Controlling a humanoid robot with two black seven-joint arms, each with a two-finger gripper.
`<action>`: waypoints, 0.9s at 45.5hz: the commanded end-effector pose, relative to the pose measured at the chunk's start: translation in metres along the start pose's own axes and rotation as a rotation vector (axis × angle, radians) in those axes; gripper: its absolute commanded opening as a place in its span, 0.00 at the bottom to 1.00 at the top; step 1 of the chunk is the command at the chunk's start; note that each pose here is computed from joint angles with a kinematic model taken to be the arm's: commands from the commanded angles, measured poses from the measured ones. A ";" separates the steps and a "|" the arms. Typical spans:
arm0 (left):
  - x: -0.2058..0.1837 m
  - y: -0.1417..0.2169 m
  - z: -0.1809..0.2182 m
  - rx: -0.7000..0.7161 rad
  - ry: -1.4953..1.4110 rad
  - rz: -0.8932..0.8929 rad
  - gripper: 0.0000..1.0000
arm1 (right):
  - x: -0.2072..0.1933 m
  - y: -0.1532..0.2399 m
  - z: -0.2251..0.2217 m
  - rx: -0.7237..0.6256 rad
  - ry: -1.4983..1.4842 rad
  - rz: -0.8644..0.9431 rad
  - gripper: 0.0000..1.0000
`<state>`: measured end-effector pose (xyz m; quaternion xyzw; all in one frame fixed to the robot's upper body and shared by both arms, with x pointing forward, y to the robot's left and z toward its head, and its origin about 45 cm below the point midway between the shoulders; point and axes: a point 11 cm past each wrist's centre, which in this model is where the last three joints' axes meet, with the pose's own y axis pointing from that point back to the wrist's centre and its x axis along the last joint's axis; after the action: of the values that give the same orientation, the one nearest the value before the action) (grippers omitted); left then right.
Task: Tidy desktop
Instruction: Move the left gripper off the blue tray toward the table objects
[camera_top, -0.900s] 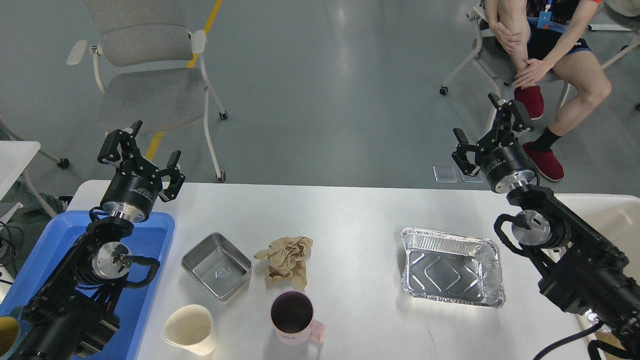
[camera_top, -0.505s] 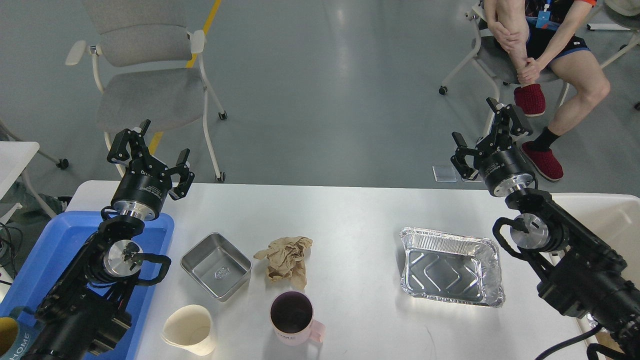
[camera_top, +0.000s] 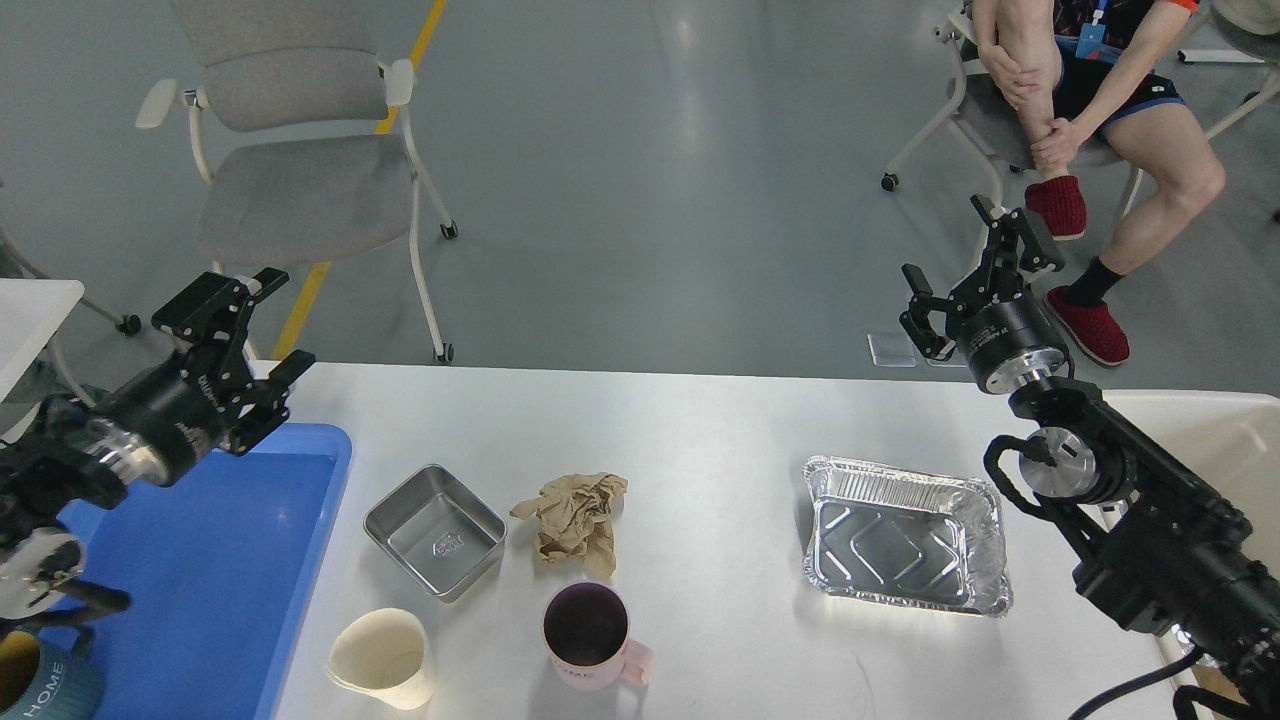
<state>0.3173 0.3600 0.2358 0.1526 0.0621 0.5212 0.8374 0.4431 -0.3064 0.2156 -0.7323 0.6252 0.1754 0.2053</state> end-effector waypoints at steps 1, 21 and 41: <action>0.017 0.054 0.000 0.226 -0.205 -0.022 0.96 | -0.003 0.000 0.005 -0.005 -0.010 -0.002 1.00; 0.057 0.156 0.028 0.590 -0.445 -0.042 0.96 | -0.003 0.003 0.013 -0.015 -0.022 0.002 1.00; 0.046 0.150 0.024 0.586 -0.434 -0.126 0.96 | 0.004 0.013 0.022 -0.033 -0.028 0.020 1.00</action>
<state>0.2146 0.4632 0.3154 0.4932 0.0398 0.3911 0.7760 0.4328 -0.3005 0.1952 -0.7269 0.6268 0.1963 0.2007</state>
